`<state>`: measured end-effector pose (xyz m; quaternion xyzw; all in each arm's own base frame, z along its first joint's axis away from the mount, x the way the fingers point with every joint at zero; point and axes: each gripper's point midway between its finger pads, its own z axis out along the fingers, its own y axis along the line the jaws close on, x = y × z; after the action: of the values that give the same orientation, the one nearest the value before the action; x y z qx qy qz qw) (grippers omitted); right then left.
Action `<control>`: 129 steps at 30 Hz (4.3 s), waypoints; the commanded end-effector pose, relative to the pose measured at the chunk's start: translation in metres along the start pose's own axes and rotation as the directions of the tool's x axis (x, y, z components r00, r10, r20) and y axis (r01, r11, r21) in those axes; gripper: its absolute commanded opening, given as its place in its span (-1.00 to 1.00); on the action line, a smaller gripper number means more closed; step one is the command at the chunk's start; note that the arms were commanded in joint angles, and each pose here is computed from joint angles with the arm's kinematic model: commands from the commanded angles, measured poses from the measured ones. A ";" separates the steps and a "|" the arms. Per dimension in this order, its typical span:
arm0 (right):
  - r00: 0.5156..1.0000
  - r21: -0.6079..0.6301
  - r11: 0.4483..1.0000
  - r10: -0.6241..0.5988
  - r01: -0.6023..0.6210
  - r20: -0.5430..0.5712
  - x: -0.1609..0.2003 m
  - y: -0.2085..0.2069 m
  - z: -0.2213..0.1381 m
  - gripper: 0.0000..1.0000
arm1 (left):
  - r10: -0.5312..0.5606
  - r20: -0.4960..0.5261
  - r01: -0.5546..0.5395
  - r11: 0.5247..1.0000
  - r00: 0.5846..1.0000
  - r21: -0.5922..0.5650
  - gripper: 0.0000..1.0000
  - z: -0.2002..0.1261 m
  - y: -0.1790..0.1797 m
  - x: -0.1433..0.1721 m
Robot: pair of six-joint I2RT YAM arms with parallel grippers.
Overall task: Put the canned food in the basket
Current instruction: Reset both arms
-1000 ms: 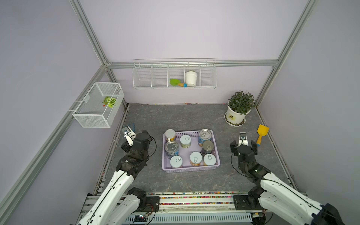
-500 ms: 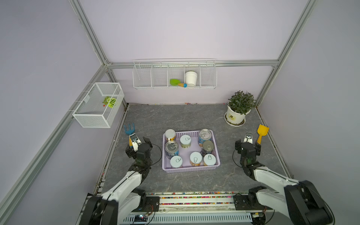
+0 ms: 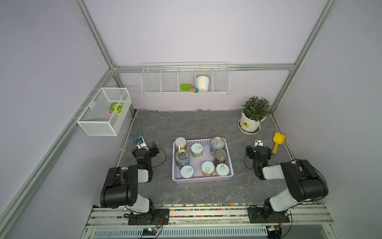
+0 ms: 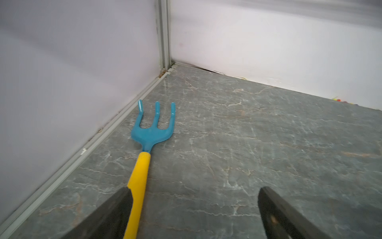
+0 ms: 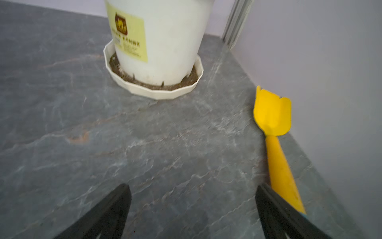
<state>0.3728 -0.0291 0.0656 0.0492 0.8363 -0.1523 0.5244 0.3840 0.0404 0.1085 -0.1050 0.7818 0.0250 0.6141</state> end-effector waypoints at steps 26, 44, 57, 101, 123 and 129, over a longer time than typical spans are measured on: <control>0.996 -0.134 0.989 0.064 -0.056 0.057 -0.033 0.016 0.002 0.97 | 0.001 0.023 -0.003 0.998 1.000 0.059 0.98 0.002 -0.012 -0.012; 0.997 -0.155 0.986 0.066 -0.058 0.048 -0.033 0.018 0.002 0.98 | 0.023 0.021 -0.023 1.000 1.000 0.004 0.98 0.004 -0.013 -0.013; 0.997 -0.155 0.986 0.067 -0.059 0.049 -0.033 0.017 0.002 0.98 | 0.022 0.019 -0.022 1.000 1.000 0.004 0.98 0.004 -0.013 -0.012; 0.996 -0.156 0.986 0.067 -0.059 0.050 -0.034 0.018 0.002 0.98 | 0.021 0.020 -0.021 1.000 1.000 0.004 0.98 0.004 -0.013 -0.013; 0.994 -0.047 0.996 0.084 -0.080 0.067 -0.033 0.004 0.001 0.98 | 0.022 0.020 -0.022 1.000 1.000 0.005 0.98 0.004 -0.013 -0.013; 0.994 -0.048 0.996 0.083 -0.080 0.066 -0.033 0.004 0.001 0.98 | 0.022 0.019 -0.022 1.000 1.000 0.004 0.98 0.004 -0.013 -0.013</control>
<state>0.3895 -0.0207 0.0890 0.0590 0.8223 -0.1077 0.5556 0.3926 0.0300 0.1251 -0.0996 0.7719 0.0254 0.6274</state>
